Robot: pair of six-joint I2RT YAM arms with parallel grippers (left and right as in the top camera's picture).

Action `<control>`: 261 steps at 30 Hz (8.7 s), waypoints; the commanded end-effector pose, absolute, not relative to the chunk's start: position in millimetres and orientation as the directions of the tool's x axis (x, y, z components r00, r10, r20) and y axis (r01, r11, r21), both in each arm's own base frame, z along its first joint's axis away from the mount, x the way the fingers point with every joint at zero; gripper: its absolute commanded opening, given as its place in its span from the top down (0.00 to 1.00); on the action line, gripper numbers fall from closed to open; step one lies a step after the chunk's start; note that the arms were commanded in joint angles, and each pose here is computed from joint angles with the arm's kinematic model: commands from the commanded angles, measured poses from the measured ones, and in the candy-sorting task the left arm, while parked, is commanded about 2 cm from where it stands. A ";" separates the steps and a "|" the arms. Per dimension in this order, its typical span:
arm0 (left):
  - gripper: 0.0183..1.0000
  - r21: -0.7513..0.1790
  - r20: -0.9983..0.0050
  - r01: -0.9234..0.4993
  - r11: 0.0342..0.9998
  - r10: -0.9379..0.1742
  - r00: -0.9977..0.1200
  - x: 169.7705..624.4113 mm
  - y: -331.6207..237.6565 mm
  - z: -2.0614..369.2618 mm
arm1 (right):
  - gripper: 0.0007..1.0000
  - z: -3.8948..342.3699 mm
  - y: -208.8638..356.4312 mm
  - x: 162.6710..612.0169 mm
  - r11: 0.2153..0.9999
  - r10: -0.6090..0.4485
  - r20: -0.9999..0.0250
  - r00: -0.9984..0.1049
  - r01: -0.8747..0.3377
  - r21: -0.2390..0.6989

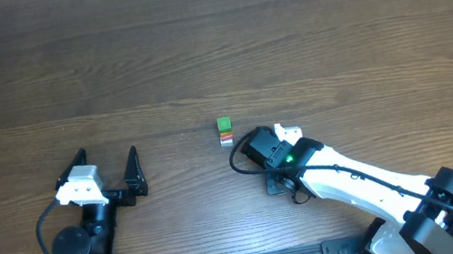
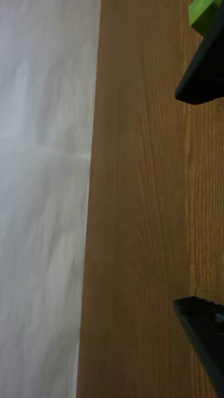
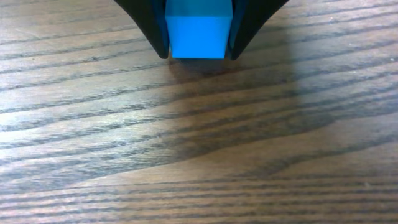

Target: Stack Cubes

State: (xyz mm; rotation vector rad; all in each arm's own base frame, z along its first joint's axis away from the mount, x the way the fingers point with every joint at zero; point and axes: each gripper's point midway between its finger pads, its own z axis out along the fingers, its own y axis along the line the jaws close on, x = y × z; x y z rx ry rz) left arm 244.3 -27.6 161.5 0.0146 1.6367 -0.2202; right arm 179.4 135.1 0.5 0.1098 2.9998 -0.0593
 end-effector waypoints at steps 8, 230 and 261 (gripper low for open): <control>0.00 -0.120 -0.991 0.151 0.981 -0.109 -0.078 244.1 -28.4 160.2 | 0.96 108.8 155.2 241.1 0.997 0.067 -0.276 -0.959 0.077 -0.025; 0.00 -0.120 -0.991 0.151 0.981 -0.109 -0.078 244.1 -28.4 160.2 | 0.01 157.6 18.1 245.5 0.994 -0.063 -0.996 -0.064 -0.094 -0.057; 0.00 -0.120 -0.991 0.151 0.981 -0.109 -0.078 244.1 -28.4 160.2 | 0.01 157.5 17.0 245.6 0.994 -0.063 -0.996 -0.065 -0.089 -0.057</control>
